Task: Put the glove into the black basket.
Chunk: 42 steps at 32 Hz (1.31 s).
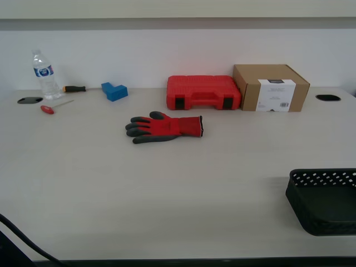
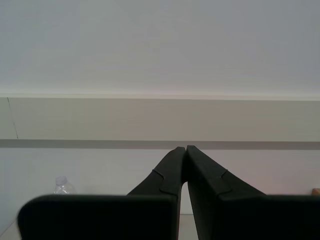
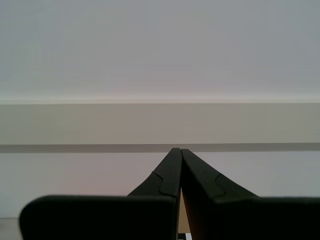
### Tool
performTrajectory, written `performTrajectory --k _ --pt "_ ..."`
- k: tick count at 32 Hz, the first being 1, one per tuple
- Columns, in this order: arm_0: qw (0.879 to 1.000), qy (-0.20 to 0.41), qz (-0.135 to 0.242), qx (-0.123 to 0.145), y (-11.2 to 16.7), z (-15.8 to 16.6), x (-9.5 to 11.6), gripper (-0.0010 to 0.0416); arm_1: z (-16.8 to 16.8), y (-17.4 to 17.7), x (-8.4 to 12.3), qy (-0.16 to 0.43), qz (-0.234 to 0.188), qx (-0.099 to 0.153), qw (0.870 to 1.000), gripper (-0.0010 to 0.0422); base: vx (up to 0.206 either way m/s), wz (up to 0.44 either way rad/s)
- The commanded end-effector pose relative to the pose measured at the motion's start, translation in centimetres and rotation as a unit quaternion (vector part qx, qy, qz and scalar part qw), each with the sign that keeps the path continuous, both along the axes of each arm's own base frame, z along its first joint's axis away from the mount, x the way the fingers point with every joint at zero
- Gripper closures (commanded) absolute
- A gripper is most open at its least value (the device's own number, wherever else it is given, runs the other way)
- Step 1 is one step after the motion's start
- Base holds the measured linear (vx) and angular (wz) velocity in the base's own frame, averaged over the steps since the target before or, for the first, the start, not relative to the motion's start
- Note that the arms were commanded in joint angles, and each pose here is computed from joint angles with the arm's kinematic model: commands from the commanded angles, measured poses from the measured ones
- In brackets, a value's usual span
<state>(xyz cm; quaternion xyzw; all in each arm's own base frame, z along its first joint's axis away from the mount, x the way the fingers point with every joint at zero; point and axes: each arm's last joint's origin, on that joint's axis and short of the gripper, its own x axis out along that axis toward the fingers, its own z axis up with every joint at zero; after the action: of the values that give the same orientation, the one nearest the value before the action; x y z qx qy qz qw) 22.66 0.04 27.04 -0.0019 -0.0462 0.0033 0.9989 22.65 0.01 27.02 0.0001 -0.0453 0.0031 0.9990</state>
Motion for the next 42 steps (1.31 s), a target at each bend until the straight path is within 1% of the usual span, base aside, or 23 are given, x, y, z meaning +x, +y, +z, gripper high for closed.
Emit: performTrajectory --k 1,38,42 --pt "1.0 -0.002 0.0 0.001 0.0 0.05 0.0 0.0405 0.05 0.01 0.0 -0.002 0.001 0.0 1.0 0.0412 0.0 0.0" --pt "1.0 -0.007 0.0 0.001 0.0 0.15 -0.01 0.0405 0.04 0.01 0.01 -0.002 0.001 0.0 1.0 0.0412 0.0 0.0" --pt "1.0 -0.01 0.005 0.002 0.07 0.21 -0.01 0.0405 0.04 0.0 0.01 -0.002 0.0 0.0 1.0 0.0412 0.0 0.0"
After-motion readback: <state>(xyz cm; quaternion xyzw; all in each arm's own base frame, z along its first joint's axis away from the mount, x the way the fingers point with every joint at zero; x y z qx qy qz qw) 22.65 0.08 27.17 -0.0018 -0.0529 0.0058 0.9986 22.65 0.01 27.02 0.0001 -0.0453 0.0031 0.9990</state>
